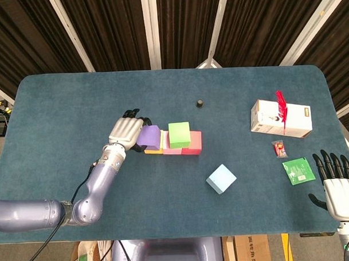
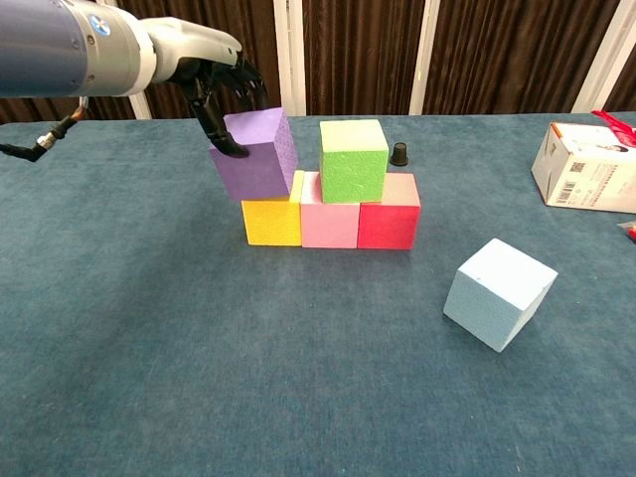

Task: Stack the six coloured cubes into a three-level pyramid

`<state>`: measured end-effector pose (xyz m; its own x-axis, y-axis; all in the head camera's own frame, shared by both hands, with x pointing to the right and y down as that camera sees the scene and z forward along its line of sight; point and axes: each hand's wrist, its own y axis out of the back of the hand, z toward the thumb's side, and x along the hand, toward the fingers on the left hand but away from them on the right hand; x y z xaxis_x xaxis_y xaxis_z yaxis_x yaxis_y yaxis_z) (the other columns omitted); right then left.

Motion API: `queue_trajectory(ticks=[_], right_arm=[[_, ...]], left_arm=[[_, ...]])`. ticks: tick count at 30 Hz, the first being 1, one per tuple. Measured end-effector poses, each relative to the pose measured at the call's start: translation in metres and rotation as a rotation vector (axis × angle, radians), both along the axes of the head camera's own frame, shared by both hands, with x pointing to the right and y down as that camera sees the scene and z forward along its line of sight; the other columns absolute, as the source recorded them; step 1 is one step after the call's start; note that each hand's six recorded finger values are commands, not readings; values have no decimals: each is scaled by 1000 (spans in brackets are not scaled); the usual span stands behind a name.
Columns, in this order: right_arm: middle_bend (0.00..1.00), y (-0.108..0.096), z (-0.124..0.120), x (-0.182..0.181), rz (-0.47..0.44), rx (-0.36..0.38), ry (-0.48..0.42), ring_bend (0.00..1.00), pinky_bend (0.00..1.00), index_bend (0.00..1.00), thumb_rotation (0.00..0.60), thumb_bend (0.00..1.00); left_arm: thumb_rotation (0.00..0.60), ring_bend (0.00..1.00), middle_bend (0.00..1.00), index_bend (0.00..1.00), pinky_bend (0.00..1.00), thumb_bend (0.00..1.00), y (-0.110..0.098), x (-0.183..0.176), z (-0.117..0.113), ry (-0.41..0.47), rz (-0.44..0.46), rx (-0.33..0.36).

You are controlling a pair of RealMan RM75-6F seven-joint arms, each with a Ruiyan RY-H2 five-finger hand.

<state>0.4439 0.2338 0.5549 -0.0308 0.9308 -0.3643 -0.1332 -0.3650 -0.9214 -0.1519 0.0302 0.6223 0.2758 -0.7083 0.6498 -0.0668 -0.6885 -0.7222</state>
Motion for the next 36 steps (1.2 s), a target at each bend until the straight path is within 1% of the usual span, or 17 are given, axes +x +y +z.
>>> queue_trajectory(ticks=[6,11,17,27,36], right_arm=[[27,0,2,1,10,-9,9,0,0,0,600,129],[27,0,7,3,20,-27,15,0,0,0,600,129],[27,-2,9,4,26,-26,22,0,0,0,600,129],[26,-2,11,5,33,-32,26,0,0,0,600,130],[27,-3,9,8,48,-24,25,0,0,0,600,129]], left_arm=[[600,0,311,348,0,384,-7,7,2,-29,9,-17],[600,0,310,350,0,384,-16,8,-2,-63,-4,2],[600,0,309,357,0,384,-24,12,-5,-82,-16,21],[600,0,310,362,0,384,-23,24,-6,-108,3,14],[600,0,309,363,0,384,-21,27,-7,-111,-11,-7]])
